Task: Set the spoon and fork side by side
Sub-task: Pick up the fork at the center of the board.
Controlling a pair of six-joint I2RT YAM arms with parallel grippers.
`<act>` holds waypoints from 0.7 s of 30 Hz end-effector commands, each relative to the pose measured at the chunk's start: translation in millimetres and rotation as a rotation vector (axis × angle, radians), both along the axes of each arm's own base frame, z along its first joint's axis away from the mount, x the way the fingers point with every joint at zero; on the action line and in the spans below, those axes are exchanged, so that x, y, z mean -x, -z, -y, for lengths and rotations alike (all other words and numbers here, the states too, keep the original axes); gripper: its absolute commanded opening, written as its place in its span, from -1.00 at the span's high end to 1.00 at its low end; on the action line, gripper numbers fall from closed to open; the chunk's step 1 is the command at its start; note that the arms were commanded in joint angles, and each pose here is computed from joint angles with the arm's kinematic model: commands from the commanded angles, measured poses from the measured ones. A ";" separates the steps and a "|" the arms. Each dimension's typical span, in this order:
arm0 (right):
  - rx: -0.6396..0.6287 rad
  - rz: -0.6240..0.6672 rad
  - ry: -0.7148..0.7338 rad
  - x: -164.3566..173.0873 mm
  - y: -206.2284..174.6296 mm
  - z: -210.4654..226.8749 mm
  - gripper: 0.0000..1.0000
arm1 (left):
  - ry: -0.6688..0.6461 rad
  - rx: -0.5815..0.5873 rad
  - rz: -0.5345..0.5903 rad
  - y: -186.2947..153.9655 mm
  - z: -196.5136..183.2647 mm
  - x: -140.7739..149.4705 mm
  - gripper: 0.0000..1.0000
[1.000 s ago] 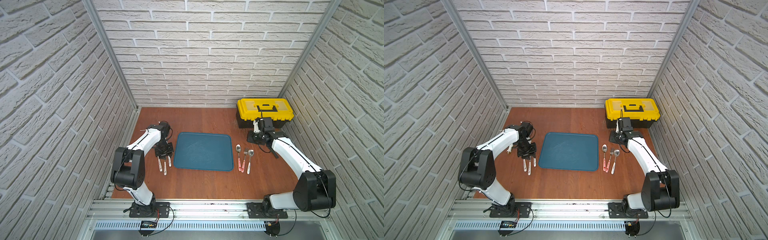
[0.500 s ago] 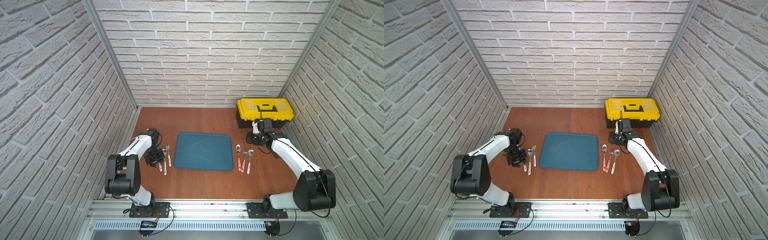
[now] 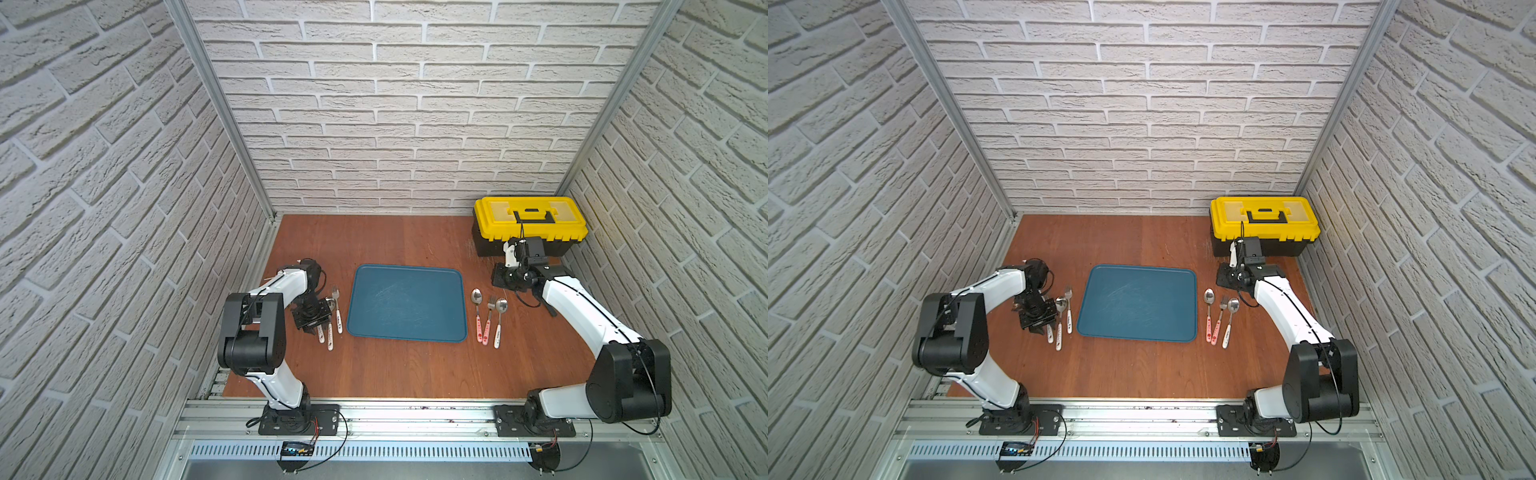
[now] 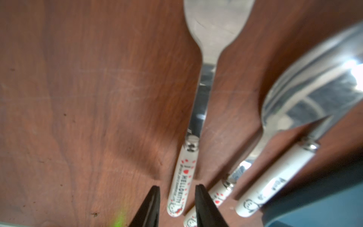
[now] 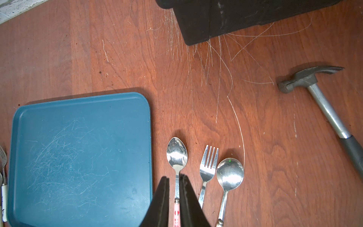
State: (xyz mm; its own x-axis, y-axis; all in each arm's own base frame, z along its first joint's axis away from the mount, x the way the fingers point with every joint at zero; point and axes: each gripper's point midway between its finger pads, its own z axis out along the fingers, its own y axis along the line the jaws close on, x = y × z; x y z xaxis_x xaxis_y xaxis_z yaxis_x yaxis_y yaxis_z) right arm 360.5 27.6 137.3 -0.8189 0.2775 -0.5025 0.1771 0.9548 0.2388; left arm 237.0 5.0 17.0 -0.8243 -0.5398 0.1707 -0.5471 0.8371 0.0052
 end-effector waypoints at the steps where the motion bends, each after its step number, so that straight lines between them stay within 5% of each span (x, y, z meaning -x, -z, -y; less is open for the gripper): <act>1: -0.004 0.022 -0.011 -1.8 -1.0 -2.9 0.68 | -0.002 -0.016 -0.035 6.7 -5.4 7.5 0.31; 9: -0.002 0.025 -0.005 -1.7 -2.1 -2.1 0.68 | -0.005 -0.025 -0.032 9.7 -6.2 12.6 0.60; 21: -0.007 0.027 -0.006 -1.8 -1.5 -3.2 0.70 | 0.053 -0.067 0.021 -14.9 -8.6 5.2 0.72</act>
